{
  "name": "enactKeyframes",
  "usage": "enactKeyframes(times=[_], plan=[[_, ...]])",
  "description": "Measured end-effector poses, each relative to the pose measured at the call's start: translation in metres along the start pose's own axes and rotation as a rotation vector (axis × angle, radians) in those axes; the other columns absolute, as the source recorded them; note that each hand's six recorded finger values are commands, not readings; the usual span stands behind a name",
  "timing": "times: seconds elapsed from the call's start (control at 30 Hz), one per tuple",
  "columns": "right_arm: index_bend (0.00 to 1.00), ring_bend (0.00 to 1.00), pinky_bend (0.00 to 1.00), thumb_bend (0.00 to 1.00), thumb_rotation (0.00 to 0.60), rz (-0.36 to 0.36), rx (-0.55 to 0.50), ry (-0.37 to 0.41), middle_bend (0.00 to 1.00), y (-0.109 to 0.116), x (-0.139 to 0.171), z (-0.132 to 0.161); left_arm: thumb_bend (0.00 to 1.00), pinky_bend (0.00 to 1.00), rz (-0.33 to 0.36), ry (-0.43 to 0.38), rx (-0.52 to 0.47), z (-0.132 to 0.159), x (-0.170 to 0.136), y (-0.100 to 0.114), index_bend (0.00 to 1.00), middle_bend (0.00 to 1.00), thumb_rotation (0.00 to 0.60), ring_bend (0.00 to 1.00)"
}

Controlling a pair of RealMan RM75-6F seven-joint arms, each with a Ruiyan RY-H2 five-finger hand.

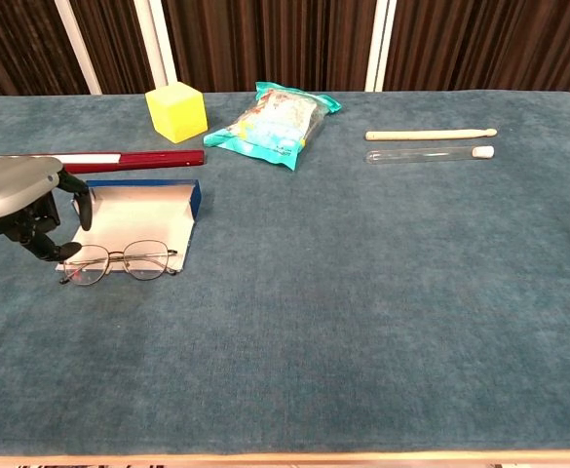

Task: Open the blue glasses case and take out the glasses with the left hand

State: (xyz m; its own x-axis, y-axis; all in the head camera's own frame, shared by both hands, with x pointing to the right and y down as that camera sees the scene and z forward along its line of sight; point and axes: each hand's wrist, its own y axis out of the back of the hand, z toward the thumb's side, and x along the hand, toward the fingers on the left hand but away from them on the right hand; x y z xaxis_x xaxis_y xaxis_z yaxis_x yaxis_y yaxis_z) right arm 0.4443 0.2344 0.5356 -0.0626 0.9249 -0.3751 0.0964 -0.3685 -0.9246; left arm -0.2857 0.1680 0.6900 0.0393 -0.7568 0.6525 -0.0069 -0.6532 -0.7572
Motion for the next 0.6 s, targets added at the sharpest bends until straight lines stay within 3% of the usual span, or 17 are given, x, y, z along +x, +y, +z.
enactKeyframes(times=[0.6], plan=[[0.00, 0.00, 0.18, 0.18, 0.600, 0.000, -0.006, 0.006, 0.00, 0.001, 0.001, 0.001, 0.35, 1.00, -0.028, 0.024, -0.054, 0.025, 0.010, -0.018, 0.51, 1.00, 0.600, 0.99]])
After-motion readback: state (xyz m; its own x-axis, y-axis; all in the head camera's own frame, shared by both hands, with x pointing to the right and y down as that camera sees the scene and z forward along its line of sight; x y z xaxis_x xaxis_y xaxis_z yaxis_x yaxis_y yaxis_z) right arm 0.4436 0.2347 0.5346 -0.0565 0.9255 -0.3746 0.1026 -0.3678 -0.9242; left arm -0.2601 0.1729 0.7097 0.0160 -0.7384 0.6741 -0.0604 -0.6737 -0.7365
